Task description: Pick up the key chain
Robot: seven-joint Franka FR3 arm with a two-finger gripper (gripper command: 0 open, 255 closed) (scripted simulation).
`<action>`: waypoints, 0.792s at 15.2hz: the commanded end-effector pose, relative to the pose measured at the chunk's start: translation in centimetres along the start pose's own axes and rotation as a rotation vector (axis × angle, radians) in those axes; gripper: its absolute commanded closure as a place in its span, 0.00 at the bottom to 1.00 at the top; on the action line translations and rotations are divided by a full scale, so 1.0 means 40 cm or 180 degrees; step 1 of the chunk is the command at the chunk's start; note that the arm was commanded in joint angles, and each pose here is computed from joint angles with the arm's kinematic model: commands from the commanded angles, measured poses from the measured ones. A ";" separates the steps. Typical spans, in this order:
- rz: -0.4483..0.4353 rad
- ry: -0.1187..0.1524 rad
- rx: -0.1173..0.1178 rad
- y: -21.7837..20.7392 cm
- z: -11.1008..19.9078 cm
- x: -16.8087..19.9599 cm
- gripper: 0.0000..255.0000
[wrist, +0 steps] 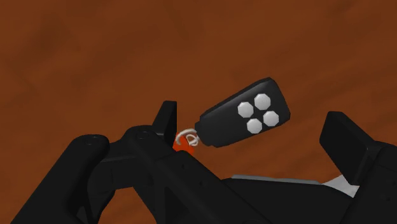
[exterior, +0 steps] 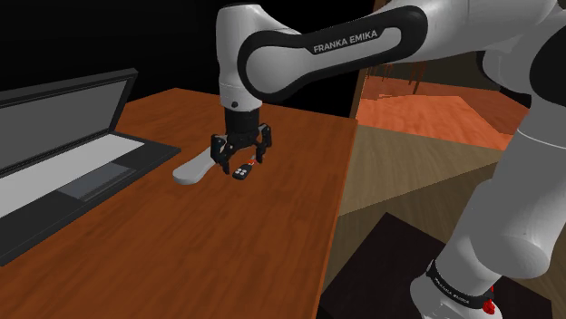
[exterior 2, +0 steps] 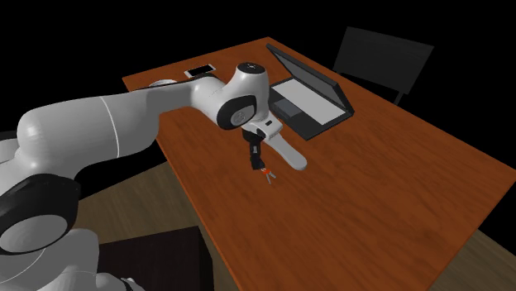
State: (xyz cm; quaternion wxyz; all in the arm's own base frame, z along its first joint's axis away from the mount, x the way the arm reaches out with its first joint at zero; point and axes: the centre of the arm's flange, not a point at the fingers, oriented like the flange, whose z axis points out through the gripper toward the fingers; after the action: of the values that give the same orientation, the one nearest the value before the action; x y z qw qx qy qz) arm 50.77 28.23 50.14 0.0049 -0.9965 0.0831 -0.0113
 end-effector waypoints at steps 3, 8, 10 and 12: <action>0.0000 0.0001 0.0001 0.002 0.020 0.000 1.00; 0.0000 0.0001 0.0001 0.002 0.020 0.000 1.00; 0.0000 0.0001 0.0001 0.002 0.020 0.000 1.00; 0.0000 0.0001 0.0001 0.001 0.020 -0.001 1.00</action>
State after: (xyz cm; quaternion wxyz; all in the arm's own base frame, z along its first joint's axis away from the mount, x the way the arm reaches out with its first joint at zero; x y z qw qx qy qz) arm 50.77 28.19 49.33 0.0050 -0.9965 0.0831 -0.0115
